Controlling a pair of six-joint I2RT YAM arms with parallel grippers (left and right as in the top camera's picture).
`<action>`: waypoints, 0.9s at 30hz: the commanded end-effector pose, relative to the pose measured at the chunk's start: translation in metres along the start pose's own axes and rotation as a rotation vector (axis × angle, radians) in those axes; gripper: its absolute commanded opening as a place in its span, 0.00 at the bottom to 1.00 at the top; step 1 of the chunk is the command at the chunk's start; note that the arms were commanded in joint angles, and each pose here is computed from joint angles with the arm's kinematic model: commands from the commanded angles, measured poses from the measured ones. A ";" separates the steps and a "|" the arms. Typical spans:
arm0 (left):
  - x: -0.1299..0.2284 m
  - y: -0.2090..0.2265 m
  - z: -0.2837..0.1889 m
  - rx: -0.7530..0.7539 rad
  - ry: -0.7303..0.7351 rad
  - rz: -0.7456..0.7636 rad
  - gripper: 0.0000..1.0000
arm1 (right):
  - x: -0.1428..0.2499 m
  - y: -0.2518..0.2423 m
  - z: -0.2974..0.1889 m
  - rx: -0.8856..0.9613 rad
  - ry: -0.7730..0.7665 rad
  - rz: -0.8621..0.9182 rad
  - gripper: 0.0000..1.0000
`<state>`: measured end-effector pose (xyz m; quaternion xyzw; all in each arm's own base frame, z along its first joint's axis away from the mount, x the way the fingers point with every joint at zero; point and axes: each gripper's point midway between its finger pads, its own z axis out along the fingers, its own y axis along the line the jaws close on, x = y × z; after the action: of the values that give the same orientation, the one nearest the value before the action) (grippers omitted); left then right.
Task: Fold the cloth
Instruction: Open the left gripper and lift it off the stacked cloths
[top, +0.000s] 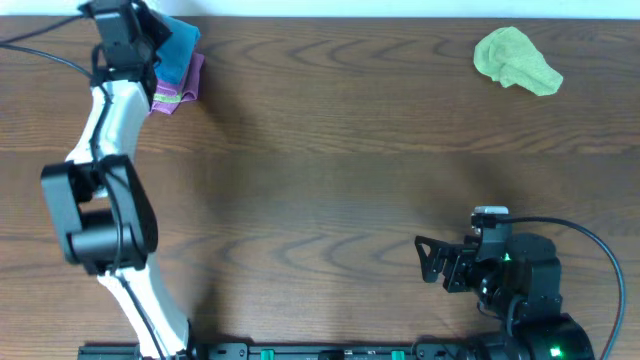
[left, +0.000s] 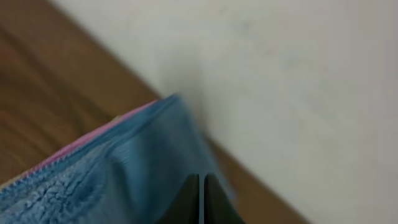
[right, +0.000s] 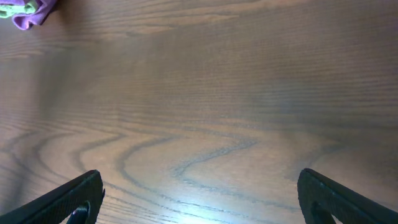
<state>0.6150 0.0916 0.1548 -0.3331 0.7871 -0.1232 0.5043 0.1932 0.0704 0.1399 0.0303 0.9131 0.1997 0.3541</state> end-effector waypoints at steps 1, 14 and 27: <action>0.011 0.023 0.018 -0.073 -0.009 -0.010 0.06 | -0.001 -0.002 0.000 0.009 -0.008 0.016 0.99; 0.045 0.087 0.035 -0.277 0.041 0.005 0.06 | -0.001 -0.002 0.000 0.009 -0.008 0.016 0.99; -0.006 0.003 -0.029 -0.031 0.088 0.162 0.65 | -0.001 -0.002 0.000 0.009 -0.008 0.016 0.99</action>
<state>0.5913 0.0999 0.1131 -0.3218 0.8383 -0.0772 0.4332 0.1932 0.0704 0.1399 0.0303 0.9131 0.1997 0.3541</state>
